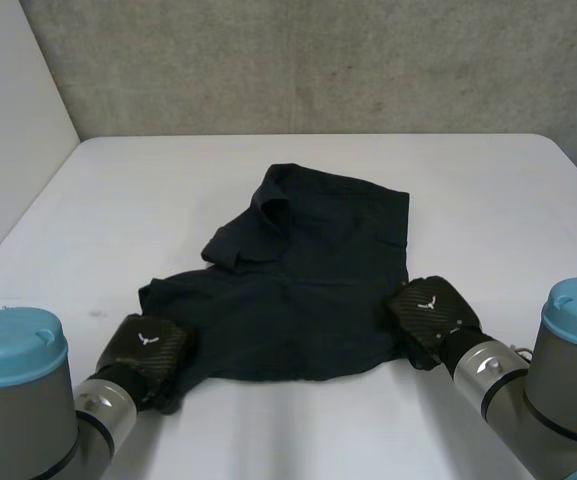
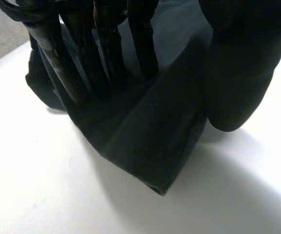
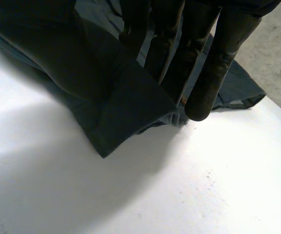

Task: Fold the shorts.

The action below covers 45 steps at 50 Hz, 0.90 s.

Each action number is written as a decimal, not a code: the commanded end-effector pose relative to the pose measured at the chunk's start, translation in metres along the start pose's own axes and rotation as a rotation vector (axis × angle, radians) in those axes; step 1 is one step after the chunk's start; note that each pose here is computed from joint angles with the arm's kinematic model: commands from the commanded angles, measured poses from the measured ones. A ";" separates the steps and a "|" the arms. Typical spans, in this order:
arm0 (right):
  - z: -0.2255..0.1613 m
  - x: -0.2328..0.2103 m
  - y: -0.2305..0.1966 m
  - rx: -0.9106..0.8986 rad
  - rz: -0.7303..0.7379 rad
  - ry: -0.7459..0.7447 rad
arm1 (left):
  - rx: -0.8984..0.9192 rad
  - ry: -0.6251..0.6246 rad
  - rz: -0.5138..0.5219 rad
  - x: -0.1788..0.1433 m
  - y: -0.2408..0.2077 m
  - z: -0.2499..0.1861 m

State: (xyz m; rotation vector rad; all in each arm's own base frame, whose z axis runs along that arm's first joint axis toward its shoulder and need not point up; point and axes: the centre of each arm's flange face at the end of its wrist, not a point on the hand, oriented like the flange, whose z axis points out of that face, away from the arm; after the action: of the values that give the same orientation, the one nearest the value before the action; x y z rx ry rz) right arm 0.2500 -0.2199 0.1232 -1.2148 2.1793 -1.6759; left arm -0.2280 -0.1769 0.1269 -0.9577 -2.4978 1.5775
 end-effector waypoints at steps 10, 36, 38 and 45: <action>-0.002 0.009 -0.008 -0.047 0.000 0.044 | 0.077 -0.060 0.010 -0.010 -0.013 0.005; -0.076 0.050 -0.124 -0.117 -0.177 0.002 | 0.216 -0.091 0.170 -0.039 -0.106 -0.063; -0.065 0.047 -0.115 -0.151 -0.174 -0.026 | 0.169 -0.074 0.172 -0.036 -0.099 -0.047; -0.019 0.041 -0.083 -0.274 -0.174 -0.052 | 0.031 -0.037 0.197 -0.029 -0.079 0.028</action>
State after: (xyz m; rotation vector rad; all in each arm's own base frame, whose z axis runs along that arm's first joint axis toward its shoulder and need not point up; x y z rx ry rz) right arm 0.2448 -0.2156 0.2515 -1.5094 2.3109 -1.5115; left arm -0.2354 -0.1975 0.2312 -1.1538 -2.3642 1.8256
